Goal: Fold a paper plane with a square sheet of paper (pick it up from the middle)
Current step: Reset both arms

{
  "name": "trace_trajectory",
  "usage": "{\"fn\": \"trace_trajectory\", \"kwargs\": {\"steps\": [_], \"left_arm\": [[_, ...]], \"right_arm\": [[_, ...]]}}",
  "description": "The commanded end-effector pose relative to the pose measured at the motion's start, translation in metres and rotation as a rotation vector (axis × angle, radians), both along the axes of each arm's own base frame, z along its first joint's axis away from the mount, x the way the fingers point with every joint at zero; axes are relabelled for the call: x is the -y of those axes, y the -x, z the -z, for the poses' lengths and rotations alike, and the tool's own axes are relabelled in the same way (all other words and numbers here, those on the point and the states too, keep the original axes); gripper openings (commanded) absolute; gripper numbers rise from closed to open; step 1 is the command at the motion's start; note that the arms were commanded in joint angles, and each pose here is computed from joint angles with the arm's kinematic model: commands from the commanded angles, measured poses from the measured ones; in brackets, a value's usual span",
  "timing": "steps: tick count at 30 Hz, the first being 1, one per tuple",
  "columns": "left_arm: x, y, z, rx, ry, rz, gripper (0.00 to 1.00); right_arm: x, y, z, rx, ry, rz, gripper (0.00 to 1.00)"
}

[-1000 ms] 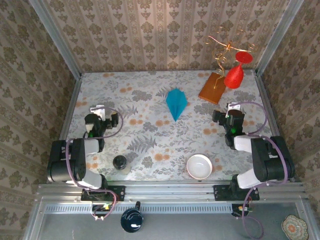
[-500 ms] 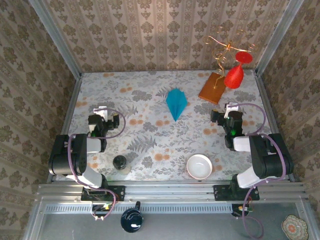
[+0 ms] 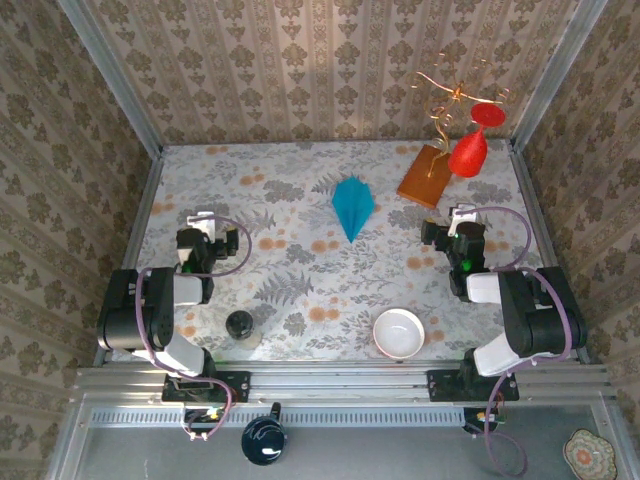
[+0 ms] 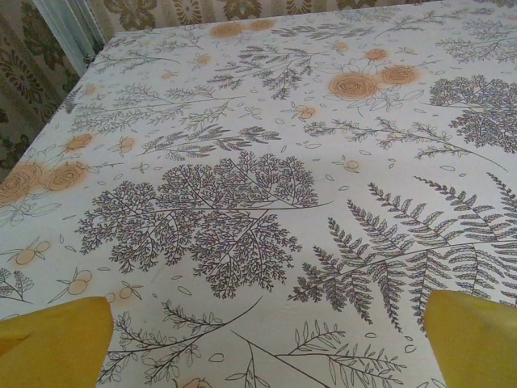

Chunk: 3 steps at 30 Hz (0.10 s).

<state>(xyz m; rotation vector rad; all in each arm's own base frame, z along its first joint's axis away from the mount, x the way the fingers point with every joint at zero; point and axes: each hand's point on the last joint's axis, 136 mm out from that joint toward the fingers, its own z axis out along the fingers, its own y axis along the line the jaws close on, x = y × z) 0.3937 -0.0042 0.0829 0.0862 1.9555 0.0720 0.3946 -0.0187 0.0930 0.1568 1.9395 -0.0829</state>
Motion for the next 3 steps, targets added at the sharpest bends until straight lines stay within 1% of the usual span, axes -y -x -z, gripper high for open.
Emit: {"fn": "trace_trajectory", "kwargs": {"steps": [1,3], "left_arm": [[-0.0001,-0.0078,-0.0124,0.035,-0.008,0.011,1.0],[-0.0001,-0.0076,-0.012,0.035,-0.011,0.01,1.0]], "right_arm": [[-0.0023,-0.0037,-0.0051,0.024,0.018,-0.013,1.0],[-0.0065,-0.0023,-0.0058,0.034,0.014,-0.041,1.0]]}}
